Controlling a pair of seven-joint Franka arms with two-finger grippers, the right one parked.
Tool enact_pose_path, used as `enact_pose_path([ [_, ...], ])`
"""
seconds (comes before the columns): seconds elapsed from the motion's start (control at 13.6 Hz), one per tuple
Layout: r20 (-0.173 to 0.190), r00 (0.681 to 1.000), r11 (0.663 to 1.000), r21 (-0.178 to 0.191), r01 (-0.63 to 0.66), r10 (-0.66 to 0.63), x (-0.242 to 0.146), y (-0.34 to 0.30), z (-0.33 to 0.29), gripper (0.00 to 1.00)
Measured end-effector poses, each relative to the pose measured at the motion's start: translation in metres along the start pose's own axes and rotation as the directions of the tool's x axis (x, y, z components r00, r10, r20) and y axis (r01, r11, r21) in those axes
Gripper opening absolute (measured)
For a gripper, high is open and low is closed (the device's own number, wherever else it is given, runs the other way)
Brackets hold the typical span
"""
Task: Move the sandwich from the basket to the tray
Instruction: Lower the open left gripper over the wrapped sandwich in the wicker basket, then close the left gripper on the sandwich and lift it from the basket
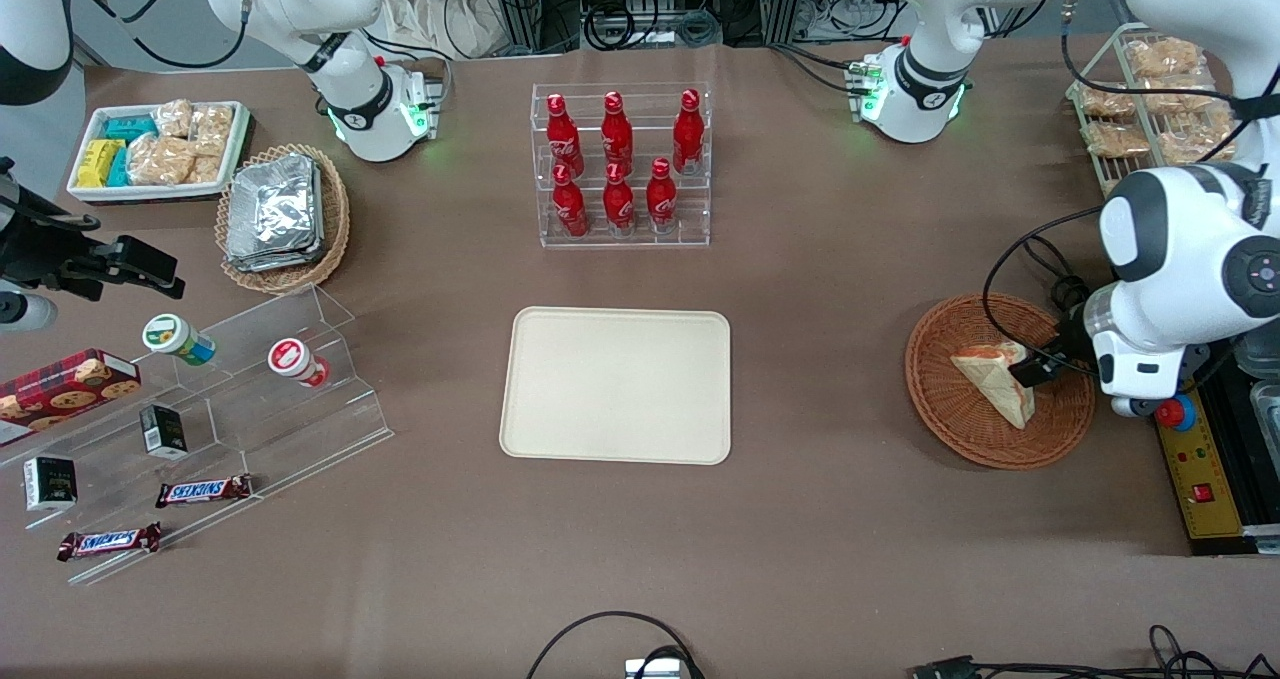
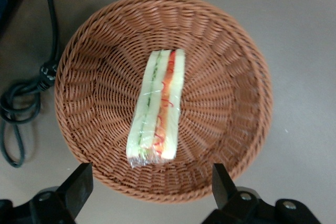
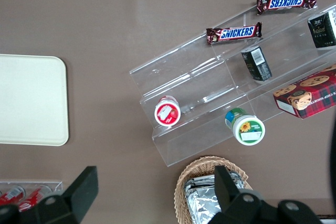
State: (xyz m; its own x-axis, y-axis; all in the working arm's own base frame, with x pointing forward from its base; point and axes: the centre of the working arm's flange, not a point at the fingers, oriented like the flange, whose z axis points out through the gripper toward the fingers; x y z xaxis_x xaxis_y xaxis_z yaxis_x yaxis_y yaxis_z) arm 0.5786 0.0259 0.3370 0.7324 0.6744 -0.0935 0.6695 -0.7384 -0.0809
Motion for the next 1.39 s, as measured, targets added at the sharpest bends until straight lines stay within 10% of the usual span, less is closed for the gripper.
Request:
enact_pose_path([
  [1.1,-0.041,0.991,0.991,-0.058,0.124,-0.126,-0.002,-0.026,0.105,1.0],
  [1.39,-0.043,0.991,0.99,-0.068,0.126,-0.129,0.0,-0.02,0.114,0.74],
])
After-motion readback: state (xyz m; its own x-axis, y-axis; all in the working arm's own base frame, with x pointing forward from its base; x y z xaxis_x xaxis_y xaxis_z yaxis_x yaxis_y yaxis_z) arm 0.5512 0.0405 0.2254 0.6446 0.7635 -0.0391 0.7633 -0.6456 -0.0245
